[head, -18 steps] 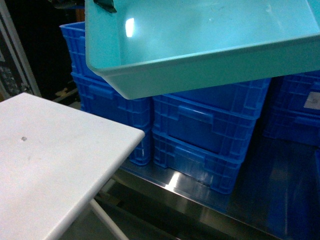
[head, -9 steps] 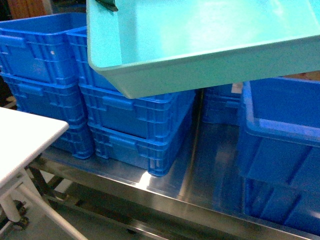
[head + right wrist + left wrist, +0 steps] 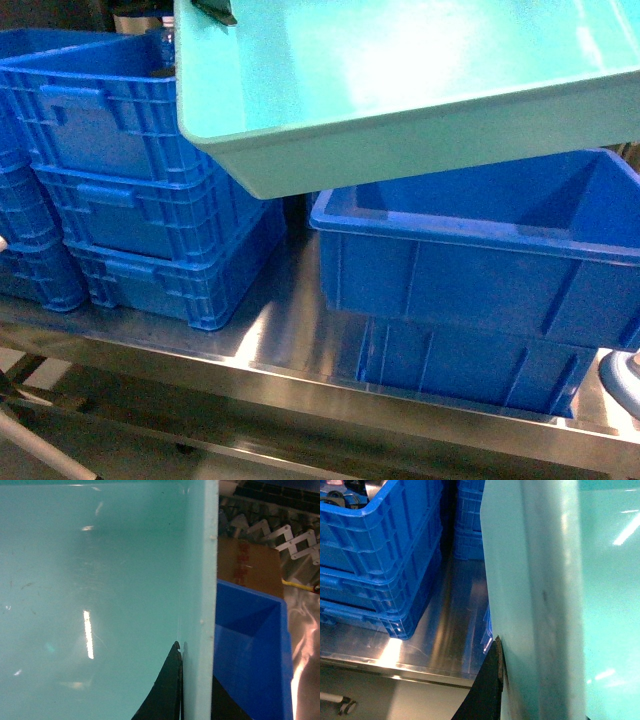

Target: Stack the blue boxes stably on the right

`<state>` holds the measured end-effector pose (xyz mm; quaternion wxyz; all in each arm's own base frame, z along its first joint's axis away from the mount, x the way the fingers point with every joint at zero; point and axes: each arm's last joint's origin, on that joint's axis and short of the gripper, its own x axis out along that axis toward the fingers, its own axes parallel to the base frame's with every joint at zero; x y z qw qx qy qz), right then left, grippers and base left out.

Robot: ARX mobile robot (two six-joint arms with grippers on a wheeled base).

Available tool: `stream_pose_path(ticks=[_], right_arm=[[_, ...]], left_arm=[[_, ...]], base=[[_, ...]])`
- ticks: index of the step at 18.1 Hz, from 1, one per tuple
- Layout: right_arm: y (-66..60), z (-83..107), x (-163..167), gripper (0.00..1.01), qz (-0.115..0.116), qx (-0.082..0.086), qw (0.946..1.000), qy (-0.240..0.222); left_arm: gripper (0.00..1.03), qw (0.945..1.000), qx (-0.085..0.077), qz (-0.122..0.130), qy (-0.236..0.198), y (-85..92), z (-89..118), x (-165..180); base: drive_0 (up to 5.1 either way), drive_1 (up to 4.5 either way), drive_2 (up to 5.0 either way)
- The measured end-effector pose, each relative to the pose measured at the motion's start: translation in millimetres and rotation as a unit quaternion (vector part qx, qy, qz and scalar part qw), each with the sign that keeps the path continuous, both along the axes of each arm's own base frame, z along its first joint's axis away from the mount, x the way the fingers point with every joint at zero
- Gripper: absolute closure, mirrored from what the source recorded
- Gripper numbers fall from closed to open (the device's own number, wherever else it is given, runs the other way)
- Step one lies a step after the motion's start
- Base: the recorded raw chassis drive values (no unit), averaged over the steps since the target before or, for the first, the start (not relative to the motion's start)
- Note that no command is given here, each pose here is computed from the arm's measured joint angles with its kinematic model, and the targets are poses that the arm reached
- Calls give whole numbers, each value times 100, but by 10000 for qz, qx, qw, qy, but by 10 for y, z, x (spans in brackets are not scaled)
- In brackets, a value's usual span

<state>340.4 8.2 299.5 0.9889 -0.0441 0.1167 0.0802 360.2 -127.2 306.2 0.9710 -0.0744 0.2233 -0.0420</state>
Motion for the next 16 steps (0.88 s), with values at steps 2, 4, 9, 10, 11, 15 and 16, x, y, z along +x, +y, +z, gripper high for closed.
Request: stream_pose_path(ticks=[2,4,9,10,11,15,16], right_arm=[[-5,8,-2,99,-41,-9,10000,-25],[-3,5,-3,99,-24,-5,10000,-8],[9,8,-3,99,37,7,10000,-25],[2,8,-2,99,20,5,10000,-25],[-4,6,-4,99,-19,-4,10000,-10],[0,23,-11,99,-15,-3,10000,-65],[0,16,-10,99,-13,-3,10000,-36]], left_arm=[[97,10000,0,0,-44,-16,19,-13],[97,10000,12,13,-12,-8,5,-7],[97,10000,6,40,-17,23,8,4],[97,10000,-9,16,-31,14,11,3],[97,10000,-8,-3,-27,-1,9,-2],[97,10000,-9,10,-55,0,27,-13],[97,10000,-3,8,-41,1,25,-15]], base=[[290,-569,-197],[290,-569,-197],[290,-569,-197],[290,-569,-197],[290,-569,-197],[290,-569,-197],[290,-569,-197]])
